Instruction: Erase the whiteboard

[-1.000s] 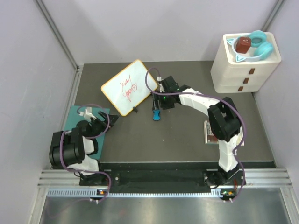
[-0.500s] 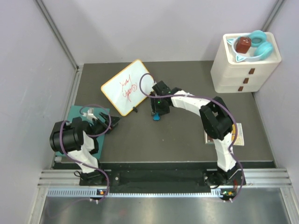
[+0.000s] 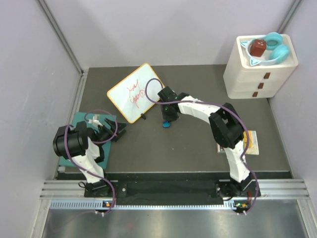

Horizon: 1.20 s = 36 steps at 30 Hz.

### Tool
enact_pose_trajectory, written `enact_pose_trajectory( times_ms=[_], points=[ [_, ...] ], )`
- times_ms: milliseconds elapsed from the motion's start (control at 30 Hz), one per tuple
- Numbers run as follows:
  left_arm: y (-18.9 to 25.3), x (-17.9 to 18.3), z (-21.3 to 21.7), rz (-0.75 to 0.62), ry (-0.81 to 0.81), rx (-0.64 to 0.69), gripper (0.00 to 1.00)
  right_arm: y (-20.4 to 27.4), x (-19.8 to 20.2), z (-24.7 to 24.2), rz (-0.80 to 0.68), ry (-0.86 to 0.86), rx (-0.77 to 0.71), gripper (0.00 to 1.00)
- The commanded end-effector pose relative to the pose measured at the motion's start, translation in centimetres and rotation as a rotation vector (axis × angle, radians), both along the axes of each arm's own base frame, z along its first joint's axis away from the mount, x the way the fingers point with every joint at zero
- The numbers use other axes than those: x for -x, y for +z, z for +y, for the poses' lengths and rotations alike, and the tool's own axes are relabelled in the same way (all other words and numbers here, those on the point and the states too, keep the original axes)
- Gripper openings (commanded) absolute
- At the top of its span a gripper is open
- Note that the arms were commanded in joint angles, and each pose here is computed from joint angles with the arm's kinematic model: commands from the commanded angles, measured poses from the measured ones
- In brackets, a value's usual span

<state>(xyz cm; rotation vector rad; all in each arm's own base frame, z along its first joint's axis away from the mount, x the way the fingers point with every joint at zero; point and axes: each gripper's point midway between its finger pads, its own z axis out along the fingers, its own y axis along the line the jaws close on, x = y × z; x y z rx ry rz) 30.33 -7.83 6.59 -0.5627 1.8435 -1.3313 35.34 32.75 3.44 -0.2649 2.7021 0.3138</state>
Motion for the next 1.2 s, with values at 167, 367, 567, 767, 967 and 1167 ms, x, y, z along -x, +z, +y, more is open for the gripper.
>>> enact_pose_trajectory(
  times_ms=[167,367,567,767,967,1167],
  points=[
    [3.8,-1.1,0.4,-0.264,-0.009,-0.068,0.99,-0.6,-0.2,-0.8,-0.054,0.025,0.12,0.0],
    [3.7,-1.2,0.4,-0.259,-0.008,-0.065,0.99,-2.6,-0.1,-0.7,-0.012,0.044,0.18,0.13],
    [3.7,-1.2,0.4,-0.259,-0.012,-0.066,0.99,-3.5,0.5,-1.4,0.0,0.039,0.212,0.28],
    [3.7,-1.2,0.4,-0.259,-0.013,-0.066,0.99,-3.0,0.4,-1.6,-0.012,0.04,0.219,0.43],
    [3.8,-1.7,0.4,-0.257,-0.012,-0.055,0.95,-2.8,0.5,-2.1,-0.026,0.028,0.237,0.0],
    [4.0,-2.0,0.4,-0.268,-0.003,-0.059,0.88,-0.3,0.2,-2.4,-0.093,0.028,0.204,0.0]
  ],
)
